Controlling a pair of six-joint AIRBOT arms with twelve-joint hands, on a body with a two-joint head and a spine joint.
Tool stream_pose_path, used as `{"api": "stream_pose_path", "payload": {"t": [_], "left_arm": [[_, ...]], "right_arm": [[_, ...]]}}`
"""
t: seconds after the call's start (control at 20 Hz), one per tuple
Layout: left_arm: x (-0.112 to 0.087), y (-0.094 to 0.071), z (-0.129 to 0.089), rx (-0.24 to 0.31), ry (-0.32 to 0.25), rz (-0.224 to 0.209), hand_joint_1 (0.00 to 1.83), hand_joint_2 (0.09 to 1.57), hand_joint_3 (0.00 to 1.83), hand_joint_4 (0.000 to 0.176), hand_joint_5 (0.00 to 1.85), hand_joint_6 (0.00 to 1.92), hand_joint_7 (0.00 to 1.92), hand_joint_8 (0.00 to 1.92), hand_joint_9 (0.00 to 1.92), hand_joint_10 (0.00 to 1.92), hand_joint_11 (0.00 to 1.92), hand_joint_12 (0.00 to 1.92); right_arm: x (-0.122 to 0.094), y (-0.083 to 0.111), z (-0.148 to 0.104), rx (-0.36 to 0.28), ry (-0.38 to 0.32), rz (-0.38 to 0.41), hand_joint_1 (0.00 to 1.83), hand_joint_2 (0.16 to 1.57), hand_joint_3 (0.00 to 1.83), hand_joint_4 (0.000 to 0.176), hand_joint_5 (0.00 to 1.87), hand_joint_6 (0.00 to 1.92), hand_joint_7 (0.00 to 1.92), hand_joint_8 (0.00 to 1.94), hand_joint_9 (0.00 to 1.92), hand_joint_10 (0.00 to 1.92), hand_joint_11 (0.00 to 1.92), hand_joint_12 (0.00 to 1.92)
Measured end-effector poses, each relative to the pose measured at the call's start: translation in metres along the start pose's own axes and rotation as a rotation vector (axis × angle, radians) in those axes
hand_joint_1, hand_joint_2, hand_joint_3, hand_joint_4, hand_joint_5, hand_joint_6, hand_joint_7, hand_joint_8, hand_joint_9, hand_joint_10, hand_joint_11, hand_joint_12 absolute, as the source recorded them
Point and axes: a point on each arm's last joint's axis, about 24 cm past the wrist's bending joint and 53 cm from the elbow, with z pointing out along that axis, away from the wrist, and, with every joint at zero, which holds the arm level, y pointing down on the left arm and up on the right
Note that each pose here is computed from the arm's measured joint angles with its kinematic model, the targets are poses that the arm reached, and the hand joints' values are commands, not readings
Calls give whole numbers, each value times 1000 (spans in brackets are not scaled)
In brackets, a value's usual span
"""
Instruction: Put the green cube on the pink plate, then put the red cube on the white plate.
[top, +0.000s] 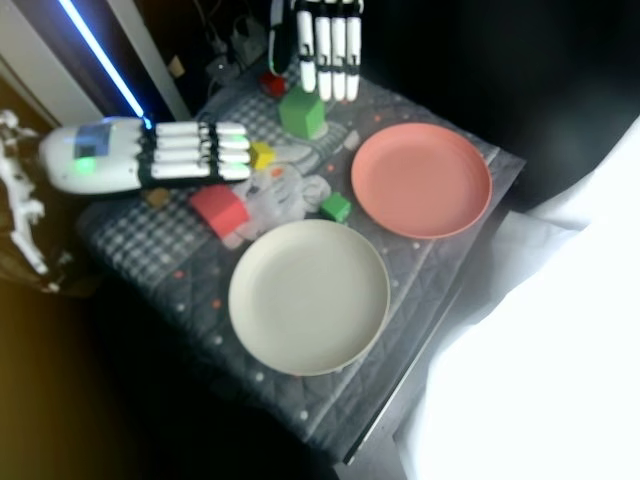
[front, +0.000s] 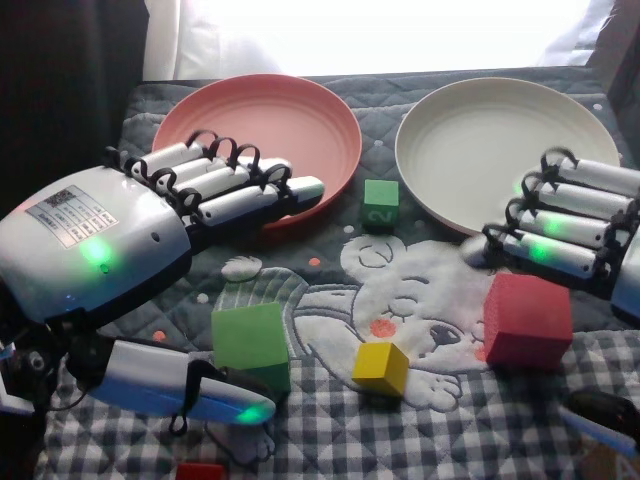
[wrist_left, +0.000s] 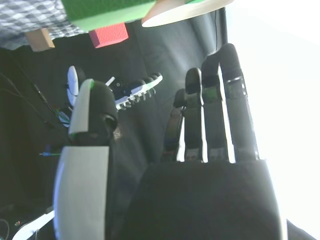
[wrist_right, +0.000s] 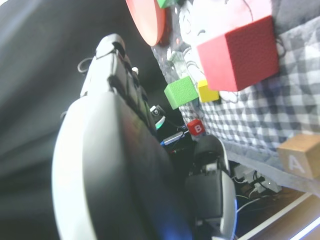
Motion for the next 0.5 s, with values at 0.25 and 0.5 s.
{"api": "stream_pose_path", "payload": {"t": [0.25,0.5], "left_arm": [[6,10,2,-30,18,-2,431,851,1,75,142,3,216,11,284,42,0,1037],[22,38,10,-101,74,-3,404,920,7,45,209,9,303,13,354,43,0,1137]], "right_arm": [[2,1,1,-3,1,5,699,517,778,0,30,769,199,606,18,953,0,1498],[3,1,2,-3,1,7,682,535,761,0,56,749,222,575,38,921,0,1482]]}}
